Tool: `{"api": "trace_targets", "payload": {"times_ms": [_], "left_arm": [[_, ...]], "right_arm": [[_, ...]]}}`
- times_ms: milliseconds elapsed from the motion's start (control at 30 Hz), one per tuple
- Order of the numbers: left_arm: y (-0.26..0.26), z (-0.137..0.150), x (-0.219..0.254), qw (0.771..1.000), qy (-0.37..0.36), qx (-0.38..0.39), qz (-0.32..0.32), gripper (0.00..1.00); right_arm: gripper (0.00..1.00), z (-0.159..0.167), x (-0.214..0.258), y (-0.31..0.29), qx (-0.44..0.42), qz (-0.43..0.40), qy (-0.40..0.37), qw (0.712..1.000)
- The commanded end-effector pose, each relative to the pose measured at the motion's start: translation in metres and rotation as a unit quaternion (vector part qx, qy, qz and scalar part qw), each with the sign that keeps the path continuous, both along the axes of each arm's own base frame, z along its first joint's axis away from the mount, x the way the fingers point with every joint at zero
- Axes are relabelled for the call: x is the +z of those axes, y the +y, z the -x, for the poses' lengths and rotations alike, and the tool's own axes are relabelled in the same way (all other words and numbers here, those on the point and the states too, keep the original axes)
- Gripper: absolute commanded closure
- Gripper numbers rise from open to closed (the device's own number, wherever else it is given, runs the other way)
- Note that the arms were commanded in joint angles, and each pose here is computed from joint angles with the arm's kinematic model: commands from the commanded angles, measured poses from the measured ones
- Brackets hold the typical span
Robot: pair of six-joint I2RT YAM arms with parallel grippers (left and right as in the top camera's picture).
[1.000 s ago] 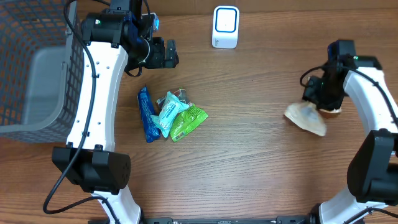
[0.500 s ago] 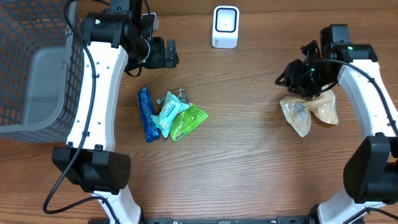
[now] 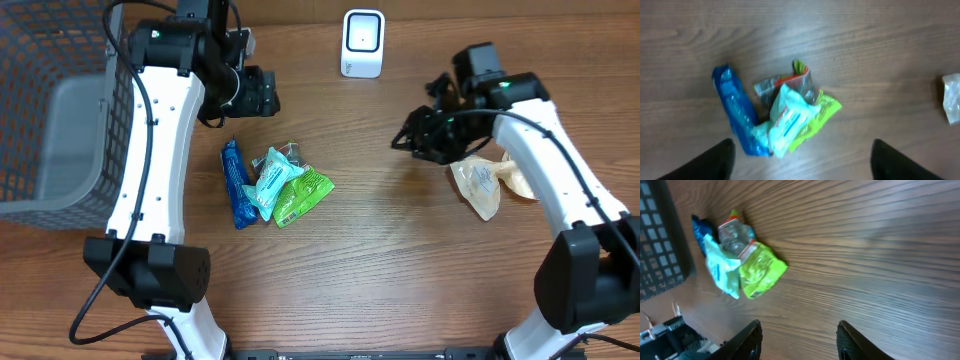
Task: Scan the item barcode
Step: 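Move the right gripper left over the light-blue wipes pack, then grasp the light-blue wipes pack with the right gripper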
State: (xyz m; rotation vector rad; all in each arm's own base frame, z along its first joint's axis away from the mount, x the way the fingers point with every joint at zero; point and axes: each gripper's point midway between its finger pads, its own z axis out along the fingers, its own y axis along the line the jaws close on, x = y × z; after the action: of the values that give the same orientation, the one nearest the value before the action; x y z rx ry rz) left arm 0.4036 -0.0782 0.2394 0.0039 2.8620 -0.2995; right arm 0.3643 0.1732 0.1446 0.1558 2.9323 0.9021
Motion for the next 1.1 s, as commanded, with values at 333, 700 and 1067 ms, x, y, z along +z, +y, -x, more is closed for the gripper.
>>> {"api": "trace_targets", "payload": {"times_ms": [333, 700, 1067], "left_arm": [[0.078, 0.019, 0.145, 0.97, -0.18, 0.16, -0.038, 0.04], [0.096, 0.019, 0.139, 0.967, -0.17, 0.181, -0.063, 0.0], [0.094, 0.019, 0.139, 0.967, -0.17, 0.179, -0.06, 0.0]], "right_arm": [[0.45, 0.001, 0.012, 0.094, -0.011, 0.037, -0.077, 0.996], [0.2, 0.013, 0.024, 0.172, -0.068, 0.047, -0.164, 0.983], [0.2, 0.022, -0.036, 0.221, -0.057, 0.019, -0.106, 0.993]]}}
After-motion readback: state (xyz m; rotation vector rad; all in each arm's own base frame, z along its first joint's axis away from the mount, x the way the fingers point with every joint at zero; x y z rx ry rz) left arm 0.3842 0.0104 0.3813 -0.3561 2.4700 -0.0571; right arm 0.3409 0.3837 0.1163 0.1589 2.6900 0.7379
